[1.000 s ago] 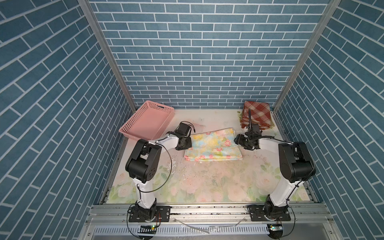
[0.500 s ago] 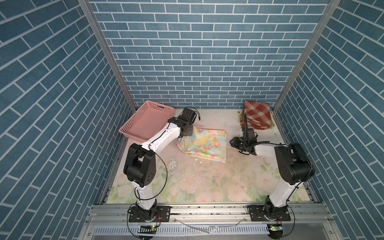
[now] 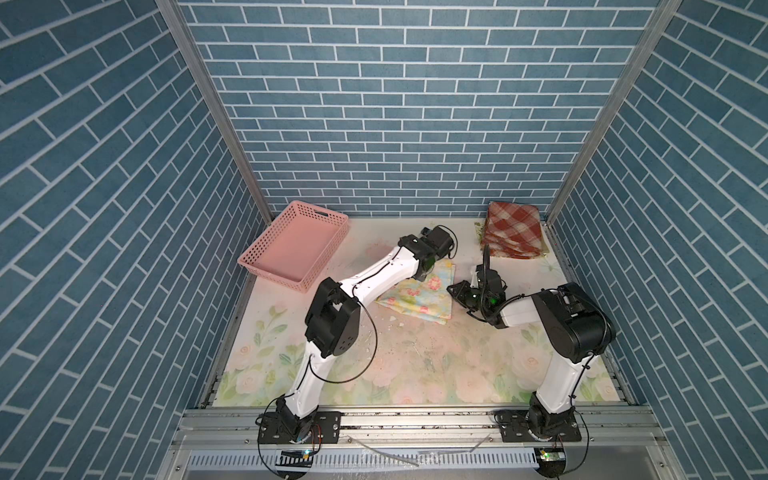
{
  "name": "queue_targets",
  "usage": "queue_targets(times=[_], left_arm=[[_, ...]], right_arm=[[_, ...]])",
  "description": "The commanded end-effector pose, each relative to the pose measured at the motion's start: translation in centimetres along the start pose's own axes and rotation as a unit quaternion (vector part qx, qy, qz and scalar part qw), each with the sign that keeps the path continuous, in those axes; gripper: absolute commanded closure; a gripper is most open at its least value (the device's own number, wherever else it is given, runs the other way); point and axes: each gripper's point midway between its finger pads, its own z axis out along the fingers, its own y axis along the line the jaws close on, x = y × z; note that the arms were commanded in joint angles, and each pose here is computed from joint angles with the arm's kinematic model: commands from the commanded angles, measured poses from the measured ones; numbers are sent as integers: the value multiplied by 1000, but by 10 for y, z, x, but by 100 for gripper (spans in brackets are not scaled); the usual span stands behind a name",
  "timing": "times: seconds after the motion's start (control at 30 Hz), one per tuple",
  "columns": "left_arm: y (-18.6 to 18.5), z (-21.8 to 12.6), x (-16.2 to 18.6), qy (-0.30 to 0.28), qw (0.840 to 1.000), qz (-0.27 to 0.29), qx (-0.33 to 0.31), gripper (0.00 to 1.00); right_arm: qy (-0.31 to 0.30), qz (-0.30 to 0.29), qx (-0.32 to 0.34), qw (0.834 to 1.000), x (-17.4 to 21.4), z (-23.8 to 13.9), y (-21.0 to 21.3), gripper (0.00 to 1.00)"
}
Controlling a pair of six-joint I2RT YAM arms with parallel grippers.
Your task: Fold and stack the skirts
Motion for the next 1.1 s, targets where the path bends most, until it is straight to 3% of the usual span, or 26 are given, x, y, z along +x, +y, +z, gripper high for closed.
queue_targets(times=[0.0, 0.47, 1.07], left_arm=[[-13, -8, 8, 14, 999, 26, -14, 100], [-99, 1, 4, 35, 993, -17, 110, 100], [-152, -3, -4, 45, 971, -79, 222, 100]], right_arm=[[45, 62, 36, 996, 36, 7, -34, 81], [29, 92, 22, 995, 46, 9, -50, 90], [25, 107, 29, 994, 51, 14, -61, 100]])
